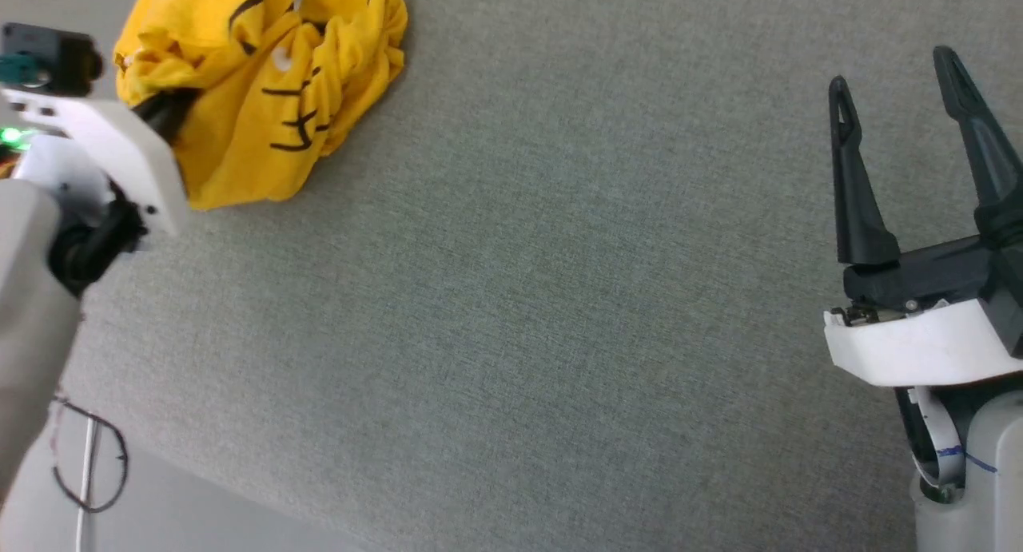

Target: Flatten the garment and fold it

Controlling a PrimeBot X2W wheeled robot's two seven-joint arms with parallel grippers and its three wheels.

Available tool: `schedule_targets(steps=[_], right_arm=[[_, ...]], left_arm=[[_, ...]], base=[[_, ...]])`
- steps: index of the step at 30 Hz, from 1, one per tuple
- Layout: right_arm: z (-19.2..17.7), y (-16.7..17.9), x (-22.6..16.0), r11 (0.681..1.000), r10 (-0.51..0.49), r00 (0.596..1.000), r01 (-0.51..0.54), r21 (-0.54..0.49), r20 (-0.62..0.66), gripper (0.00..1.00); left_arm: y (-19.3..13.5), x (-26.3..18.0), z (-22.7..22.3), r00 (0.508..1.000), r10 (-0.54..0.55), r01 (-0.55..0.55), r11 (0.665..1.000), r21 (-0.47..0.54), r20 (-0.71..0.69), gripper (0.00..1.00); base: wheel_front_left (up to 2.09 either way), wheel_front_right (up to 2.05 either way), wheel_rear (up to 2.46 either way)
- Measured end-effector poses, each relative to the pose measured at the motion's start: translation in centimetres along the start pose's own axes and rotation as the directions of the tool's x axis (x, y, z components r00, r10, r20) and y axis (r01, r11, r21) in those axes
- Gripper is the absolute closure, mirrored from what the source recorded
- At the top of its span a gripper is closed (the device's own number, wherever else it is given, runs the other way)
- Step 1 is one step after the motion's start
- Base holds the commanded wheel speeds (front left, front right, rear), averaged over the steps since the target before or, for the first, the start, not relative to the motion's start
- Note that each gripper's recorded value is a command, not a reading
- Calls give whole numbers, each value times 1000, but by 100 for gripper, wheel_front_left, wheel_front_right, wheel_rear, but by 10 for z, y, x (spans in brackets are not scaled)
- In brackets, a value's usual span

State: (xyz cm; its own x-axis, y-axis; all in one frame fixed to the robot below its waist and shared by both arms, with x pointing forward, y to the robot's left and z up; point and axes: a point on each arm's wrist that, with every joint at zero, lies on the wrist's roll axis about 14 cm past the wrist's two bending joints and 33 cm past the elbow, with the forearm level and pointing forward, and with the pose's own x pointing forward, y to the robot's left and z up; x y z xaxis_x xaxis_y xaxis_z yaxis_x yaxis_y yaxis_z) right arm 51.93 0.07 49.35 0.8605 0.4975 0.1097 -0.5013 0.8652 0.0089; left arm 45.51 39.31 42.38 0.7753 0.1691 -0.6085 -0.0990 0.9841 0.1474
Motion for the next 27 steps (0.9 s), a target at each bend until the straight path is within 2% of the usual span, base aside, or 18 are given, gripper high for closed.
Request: schedule_targets(steps=[7,14,20,27], right_arm=[[28,-3,-12,1000,-27,998,26,10,64,0],[51,-21,-37,995,-99,989,95,36,108,0],[72,-32,-60,989,-147,977,141,53,155,0],[90,-59,-90,970,-242,951,237,48,195,0]], left_arm=[[38,-36,57,986,63,-68,997,30,156,100],[37,-83,142,925,28,-40,999,26,380,100],[16,-136,213,833,-55,10,996,85,550,100],[-47,-189,276,695,-227,149,974,172,683,100]], base=[[0,0,0],[0,0,0],[0,0,0],[0,0,0]])
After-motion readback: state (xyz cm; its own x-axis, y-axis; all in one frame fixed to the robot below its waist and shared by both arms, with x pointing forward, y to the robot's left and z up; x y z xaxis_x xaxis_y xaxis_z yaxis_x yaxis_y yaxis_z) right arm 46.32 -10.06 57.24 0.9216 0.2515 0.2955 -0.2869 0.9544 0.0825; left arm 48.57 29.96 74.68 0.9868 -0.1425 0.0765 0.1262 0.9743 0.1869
